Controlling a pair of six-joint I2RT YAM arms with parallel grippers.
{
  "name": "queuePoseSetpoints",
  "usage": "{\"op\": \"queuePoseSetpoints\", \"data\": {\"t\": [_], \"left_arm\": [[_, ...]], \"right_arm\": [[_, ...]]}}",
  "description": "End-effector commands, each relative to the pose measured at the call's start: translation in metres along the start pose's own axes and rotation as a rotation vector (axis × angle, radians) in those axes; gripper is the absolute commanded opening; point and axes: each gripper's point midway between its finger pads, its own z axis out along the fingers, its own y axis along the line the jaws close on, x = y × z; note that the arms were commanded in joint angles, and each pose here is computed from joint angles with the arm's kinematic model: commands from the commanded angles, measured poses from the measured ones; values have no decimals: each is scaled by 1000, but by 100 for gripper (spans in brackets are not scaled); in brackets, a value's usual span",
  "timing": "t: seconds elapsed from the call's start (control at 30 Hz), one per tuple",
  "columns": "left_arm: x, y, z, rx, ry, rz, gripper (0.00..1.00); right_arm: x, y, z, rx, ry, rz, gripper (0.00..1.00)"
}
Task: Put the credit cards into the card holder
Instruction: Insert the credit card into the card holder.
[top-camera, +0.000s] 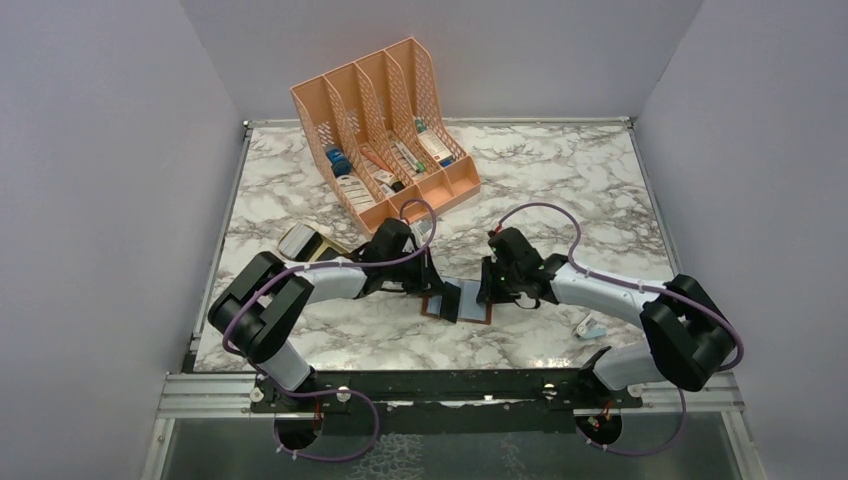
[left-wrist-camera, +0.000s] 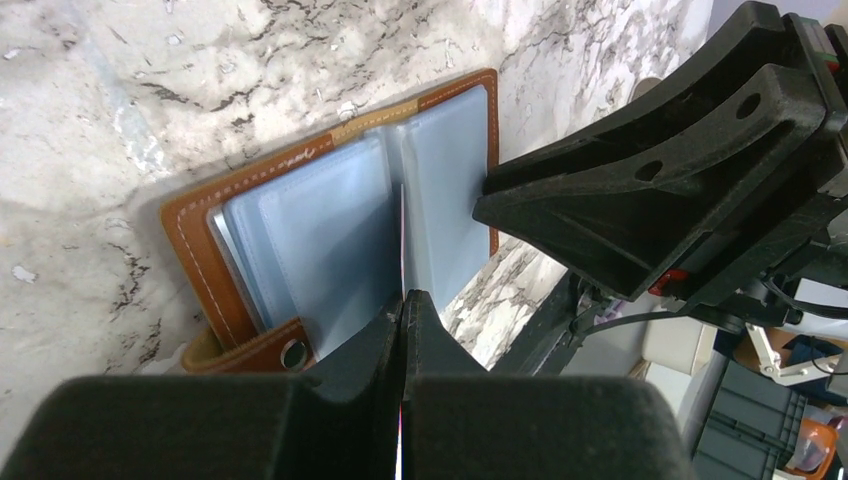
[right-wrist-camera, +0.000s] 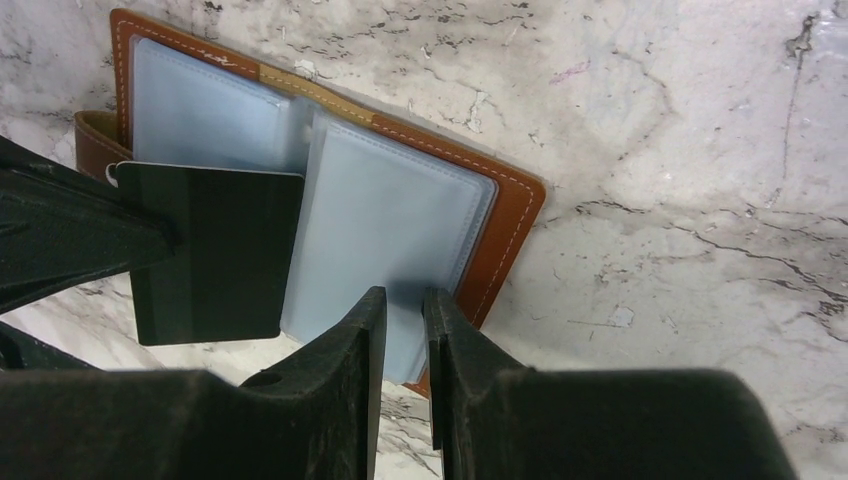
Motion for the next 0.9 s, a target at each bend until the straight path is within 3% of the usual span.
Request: {"op": "queuePoseSetpoints", "data": {"t": [0.0,0.87], "left_arm": [[-8,-19,-6,17,-22,47,0],[-7,0,15,-27,2,13,0]], "right_arm": [[-12,-3,-8,31,-50,-2,22],[-1,-11,4,57,-21,12,26]]}}
